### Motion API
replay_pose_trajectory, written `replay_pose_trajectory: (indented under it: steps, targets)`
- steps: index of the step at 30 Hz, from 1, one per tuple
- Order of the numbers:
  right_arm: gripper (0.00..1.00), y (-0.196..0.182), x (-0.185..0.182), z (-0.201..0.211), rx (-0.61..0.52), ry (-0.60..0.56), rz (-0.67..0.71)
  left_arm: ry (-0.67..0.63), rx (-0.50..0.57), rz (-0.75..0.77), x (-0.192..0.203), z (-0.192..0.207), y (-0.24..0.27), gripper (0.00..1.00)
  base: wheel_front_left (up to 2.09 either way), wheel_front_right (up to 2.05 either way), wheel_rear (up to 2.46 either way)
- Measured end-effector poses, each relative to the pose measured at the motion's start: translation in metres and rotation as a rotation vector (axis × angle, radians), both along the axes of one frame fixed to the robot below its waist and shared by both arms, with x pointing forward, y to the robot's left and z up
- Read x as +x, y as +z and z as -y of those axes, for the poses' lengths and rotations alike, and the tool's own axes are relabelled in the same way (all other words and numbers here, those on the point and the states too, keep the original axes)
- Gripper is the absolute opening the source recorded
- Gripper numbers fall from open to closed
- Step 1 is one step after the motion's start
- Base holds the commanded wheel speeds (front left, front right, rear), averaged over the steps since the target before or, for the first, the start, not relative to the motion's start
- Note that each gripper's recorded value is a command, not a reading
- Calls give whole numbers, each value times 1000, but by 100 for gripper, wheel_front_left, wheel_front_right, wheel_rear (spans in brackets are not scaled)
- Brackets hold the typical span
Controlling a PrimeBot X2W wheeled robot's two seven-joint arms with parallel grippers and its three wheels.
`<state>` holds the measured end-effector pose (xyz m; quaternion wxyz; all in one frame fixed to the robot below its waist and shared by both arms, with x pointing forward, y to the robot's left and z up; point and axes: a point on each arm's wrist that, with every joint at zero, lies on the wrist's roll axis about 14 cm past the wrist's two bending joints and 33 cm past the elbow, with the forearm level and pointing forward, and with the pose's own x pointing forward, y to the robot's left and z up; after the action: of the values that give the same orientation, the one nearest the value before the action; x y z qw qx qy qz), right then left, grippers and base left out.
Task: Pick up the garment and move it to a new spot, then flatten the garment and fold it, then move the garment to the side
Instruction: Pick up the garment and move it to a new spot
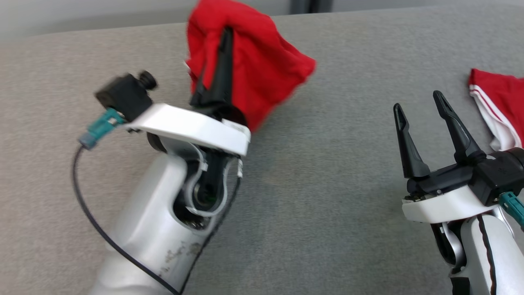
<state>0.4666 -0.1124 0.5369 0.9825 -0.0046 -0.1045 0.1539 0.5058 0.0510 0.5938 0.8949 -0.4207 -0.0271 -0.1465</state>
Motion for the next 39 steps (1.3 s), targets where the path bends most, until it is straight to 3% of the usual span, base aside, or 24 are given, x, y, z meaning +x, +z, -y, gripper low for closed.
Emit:
replay_pose_trajectory:
  steps: [4, 8, 10, 11, 12, 17, 23, 28, 30, 34, 39]
  targets:
    - [100, -3, -2, 22, 0, -64, -11, -65, 23, -82, -6, 40, -33, 0, 0, 0, 0]
    - [100, -5, -5, 37, -2, -108, -16, -136, 147, -160, -14, 73, -79, 0, 0, 0, 0]
    - [100, -8, -5, 42, -2, -122, -24, -176, 197, -198, -20, 84, -102, 38, 0, 0, 0]
    - [100, -10, -5, 43, -2, -127, -29, -196, 233, -213, -23, 89, -113, 84, 0, 0, 0]
    - [100, -11, -6, 44, -2, -129, -34, -227, 266, -223, -29, 95, -123, 100, 0, 0, 0]
    - [100, -15, -4, 39, 7, -121, -44, -297, 386, -264, -43, 102, -155, 100, 0, 0, 0]
    - [100, -16, 0, 26, 10, -86, -44, -183, 395, -202, -20, 68, -137, 100, 0, 0, 0]
    - [100, -14, -2, 15, 3, -49, -40, 31, 415, -64, 8, -4, -84, 100, 0, 0, 0]
    - [100, -14, -5, 11, 0, -34, -42, 127, 480, -11, 11, -37, -67, 100, 0, 0, 0]
    - [100, -11, -10, 3, 7, -12, -42, 262, 574, -10, -8, -93, -68, 100, 0, 0, 0]
    - [100, -21, -20, -6, 3, 18, -77, 338, 602, -33, -41, -130, -76, 100, 0, 0, 0]
